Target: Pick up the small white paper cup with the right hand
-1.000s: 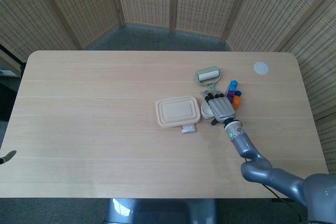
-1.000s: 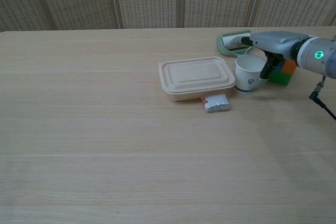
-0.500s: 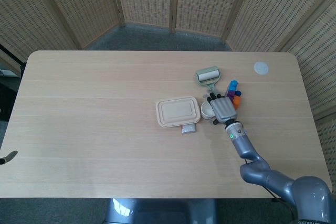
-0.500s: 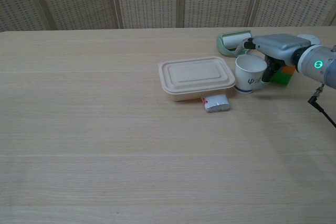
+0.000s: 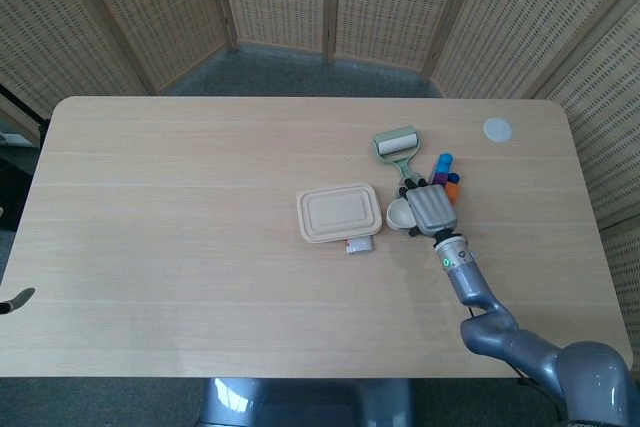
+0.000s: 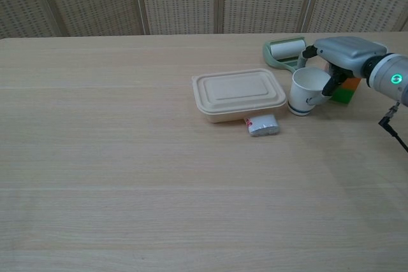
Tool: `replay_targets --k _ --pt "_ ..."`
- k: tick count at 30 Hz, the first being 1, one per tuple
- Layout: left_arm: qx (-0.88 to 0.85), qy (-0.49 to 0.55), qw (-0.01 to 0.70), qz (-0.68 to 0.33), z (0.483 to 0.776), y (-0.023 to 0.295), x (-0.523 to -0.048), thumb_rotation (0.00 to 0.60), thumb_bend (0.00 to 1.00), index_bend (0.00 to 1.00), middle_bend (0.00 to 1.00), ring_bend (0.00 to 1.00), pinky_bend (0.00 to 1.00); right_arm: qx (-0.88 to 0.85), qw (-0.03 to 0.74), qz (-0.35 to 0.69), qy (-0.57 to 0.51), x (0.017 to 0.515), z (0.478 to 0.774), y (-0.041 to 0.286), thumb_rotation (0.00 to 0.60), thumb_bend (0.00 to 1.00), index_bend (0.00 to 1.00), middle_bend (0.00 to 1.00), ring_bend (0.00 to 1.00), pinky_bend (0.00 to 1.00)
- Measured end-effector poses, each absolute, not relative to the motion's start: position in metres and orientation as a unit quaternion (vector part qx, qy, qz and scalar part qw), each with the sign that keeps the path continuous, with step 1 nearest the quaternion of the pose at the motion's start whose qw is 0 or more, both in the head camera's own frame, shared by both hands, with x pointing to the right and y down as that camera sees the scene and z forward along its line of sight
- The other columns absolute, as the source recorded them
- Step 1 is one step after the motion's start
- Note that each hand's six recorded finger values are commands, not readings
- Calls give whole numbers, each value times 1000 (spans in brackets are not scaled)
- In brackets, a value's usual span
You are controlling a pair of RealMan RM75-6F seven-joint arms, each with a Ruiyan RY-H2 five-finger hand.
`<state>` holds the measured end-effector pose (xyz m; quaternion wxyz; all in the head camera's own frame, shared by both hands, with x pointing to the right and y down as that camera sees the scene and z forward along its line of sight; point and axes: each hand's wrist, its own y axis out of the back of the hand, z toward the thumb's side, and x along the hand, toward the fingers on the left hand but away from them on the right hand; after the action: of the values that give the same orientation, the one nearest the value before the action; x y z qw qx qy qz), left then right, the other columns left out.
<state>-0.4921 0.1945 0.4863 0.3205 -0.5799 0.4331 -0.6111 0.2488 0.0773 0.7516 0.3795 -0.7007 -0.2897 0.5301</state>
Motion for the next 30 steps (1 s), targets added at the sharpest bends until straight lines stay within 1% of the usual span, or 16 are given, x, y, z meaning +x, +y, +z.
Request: replay_targets --k 7,13,19,26,30 --pt "-582 432 318 -610 487 194 -491 600 0 0 0 0 0 -701 394 515 -296 248 736 76 600 0 429 280 160 506" --pt "-586 435 315 -606 487 194 -491 600 0 0 0 0 0 -700 411 495 -309 247 707 70 600 0 424 277 160 507" --pt "-590 439 314 -601 484 193 -491 600 0 0 0 0 0 -697 436 469 -322 239 662 61 600 0 418 269 160 507" --pt "-593 441 313 -597 482 192 -490 600 0 0 0 0 0 -690 466 437 -340 223 593 43 600 0 407 260 160 507" --pt "-594 440 313 -596 482 193 -489 600 0 0 0 0 0 -684 478 423 -352 214 559 32 600 0 404 259 160 507"
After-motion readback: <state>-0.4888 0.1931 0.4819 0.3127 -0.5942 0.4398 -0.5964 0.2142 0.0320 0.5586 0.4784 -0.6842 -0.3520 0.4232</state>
